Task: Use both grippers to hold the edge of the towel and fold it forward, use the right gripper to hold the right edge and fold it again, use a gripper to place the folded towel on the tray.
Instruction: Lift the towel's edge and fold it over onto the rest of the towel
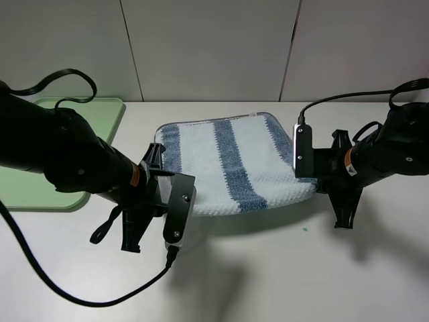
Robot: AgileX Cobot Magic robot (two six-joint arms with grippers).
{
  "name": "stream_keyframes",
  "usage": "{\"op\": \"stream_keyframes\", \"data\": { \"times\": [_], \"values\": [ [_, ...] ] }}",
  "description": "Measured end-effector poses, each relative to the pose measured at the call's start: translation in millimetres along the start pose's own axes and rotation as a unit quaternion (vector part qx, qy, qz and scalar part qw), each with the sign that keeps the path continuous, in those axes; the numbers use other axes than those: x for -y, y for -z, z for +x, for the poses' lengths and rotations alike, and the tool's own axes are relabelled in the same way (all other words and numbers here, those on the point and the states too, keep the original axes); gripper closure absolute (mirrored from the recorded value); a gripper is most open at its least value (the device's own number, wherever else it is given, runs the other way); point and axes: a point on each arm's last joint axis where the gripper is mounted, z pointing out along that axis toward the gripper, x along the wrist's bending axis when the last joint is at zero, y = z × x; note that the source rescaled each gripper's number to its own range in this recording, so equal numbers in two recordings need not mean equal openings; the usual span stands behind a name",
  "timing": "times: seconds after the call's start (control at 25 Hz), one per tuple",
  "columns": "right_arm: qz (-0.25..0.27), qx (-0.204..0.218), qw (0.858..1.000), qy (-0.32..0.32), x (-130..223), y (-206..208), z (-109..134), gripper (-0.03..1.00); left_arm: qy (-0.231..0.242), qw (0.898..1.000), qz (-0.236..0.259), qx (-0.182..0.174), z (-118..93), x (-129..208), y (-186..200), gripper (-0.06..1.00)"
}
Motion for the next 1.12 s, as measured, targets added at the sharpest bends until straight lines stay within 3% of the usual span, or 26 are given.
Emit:
{"op": "stream_keyframes", "data": {
  "times": [0.28, 0.52, 0.8, 1.12],
  "values": [
    [-0.019, 0.045, 0.999, -0.017, 0.4, 29.8, -9.8, 0.97, 0.003, 1.000, 0.016, 0.001, 13.7, -4.2, 14.4, 0.94],
    [-0.035, 0.082, 0.996, -0.029, 1.9, 54.0, -15.4, 0.97, 0.007, 1.000, 0.012, -0.022, 30.0, -10.4, 37.2, 0.94],
    [-0.050, 0.108, 0.992, -0.039, 2.9, 70.8, -18.2, 0.97, 0.013, 0.999, 0.033, -0.015, 45.3, -15.2, 52.2, 0.94],
    [-0.063, 0.128, 0.988, -0.052, 4.8, 86.1, -19.4, 0.97, 0.019, 0.999, 0.021, -0.043, 51.9, -16.4, 80.5, 0.94]
  ]
}}
